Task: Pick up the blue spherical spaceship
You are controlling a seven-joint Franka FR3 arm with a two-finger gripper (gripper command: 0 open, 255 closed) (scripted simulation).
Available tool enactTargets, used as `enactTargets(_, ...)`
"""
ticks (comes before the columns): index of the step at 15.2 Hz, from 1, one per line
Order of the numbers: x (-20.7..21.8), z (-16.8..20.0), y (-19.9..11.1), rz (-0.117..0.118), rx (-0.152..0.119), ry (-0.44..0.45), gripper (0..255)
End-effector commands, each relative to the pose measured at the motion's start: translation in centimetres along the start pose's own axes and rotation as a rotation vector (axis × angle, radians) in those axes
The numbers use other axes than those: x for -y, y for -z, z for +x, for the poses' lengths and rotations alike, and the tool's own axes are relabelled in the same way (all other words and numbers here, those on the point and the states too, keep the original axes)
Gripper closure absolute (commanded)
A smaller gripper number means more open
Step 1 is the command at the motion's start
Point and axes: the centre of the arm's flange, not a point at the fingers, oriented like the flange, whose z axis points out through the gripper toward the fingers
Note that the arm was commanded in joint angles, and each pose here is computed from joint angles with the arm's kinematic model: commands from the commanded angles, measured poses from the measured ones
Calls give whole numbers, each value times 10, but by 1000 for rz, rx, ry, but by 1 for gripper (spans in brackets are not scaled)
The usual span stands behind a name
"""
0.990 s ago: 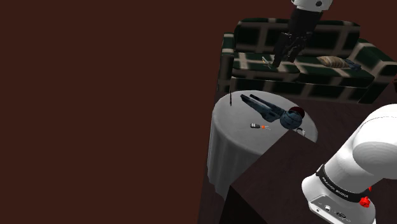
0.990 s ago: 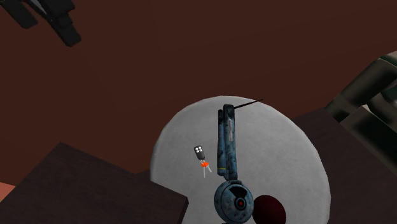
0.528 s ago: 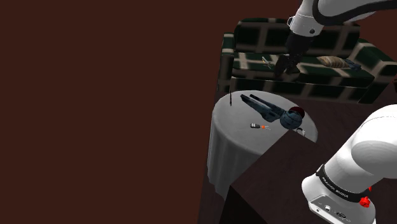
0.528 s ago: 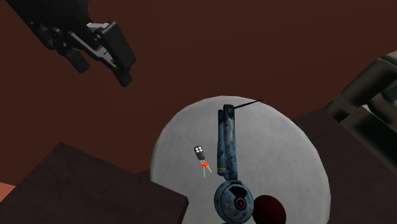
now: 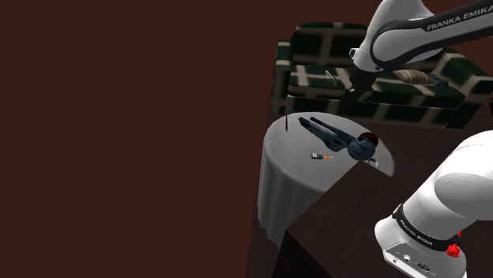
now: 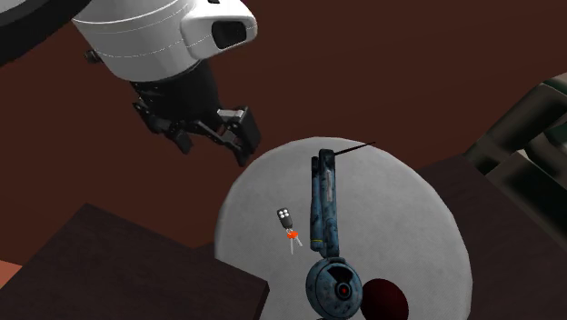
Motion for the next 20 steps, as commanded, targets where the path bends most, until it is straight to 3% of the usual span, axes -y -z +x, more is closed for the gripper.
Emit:
enactTargets(1, -19, 1, -20, -11, -2, 26, 0)
enactTargets(18, -152, 28, -190, -85, -8, 232, 0)
enactTargets(20, -154, 28, -198, -86, -8, 235, 0)
